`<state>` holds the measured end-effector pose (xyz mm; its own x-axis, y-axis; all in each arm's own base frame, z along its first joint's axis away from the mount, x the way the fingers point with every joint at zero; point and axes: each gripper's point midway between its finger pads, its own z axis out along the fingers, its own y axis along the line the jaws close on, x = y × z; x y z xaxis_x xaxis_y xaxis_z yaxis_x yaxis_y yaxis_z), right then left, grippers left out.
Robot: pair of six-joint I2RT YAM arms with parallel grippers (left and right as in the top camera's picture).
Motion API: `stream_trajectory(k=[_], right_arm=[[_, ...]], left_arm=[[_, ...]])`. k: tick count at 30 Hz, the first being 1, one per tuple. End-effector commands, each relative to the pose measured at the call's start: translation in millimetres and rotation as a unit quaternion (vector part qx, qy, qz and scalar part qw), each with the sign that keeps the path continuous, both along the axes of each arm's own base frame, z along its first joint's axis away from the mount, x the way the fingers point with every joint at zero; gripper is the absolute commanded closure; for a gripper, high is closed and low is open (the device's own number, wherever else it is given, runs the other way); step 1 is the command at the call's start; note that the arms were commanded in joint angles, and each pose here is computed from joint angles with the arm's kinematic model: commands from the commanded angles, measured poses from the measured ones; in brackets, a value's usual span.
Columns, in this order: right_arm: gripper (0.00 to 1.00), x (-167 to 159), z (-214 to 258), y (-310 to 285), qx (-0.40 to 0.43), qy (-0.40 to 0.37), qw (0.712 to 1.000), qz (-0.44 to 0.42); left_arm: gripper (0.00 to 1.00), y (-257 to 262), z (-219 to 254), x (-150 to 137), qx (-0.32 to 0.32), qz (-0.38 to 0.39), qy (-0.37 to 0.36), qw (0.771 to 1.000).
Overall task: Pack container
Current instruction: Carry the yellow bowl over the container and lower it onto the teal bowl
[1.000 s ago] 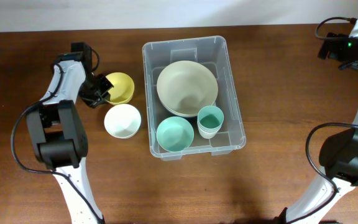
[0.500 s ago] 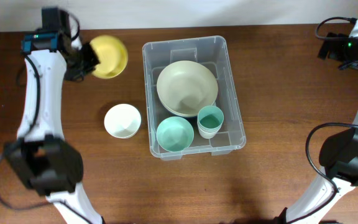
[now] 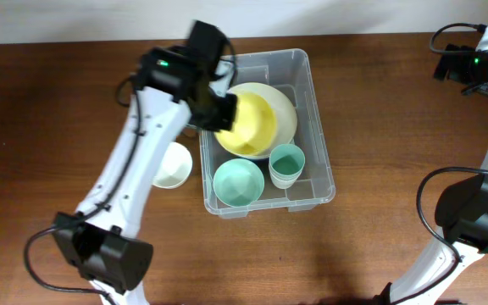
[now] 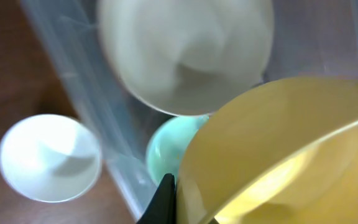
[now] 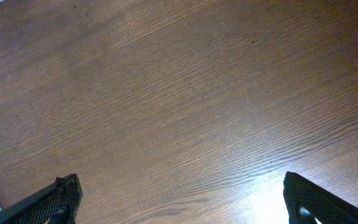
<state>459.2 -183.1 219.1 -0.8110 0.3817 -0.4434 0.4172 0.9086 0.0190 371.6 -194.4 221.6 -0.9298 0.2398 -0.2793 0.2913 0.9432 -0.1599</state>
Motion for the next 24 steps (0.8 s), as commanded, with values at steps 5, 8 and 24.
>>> stream_trajectory(k=[5, 8, 24], right_arm=[[0.01, 0.2, 11.8, 0.1, -0.003, -0.014, 1.000, -0.003], [0.01, 0.2, 11.8, 0.1, -0.003, -0.015, 1.000, -0.003], [0.01, 0.2, 11.8, 0.1, -0.003, -0.015, 1.000, -0.003]], left_arm=[[0.99, -11.5, -24.7, -19.1, 0.038, 0.027, 0.047, 0.998], [0.99, -8.2, -35.9, -25.2, 0.052, 0.035, 0.075, 0.995], [0.99, 15.0, -80.0, -35.5, 0.101, 0.071, 0.122, 0.985]])
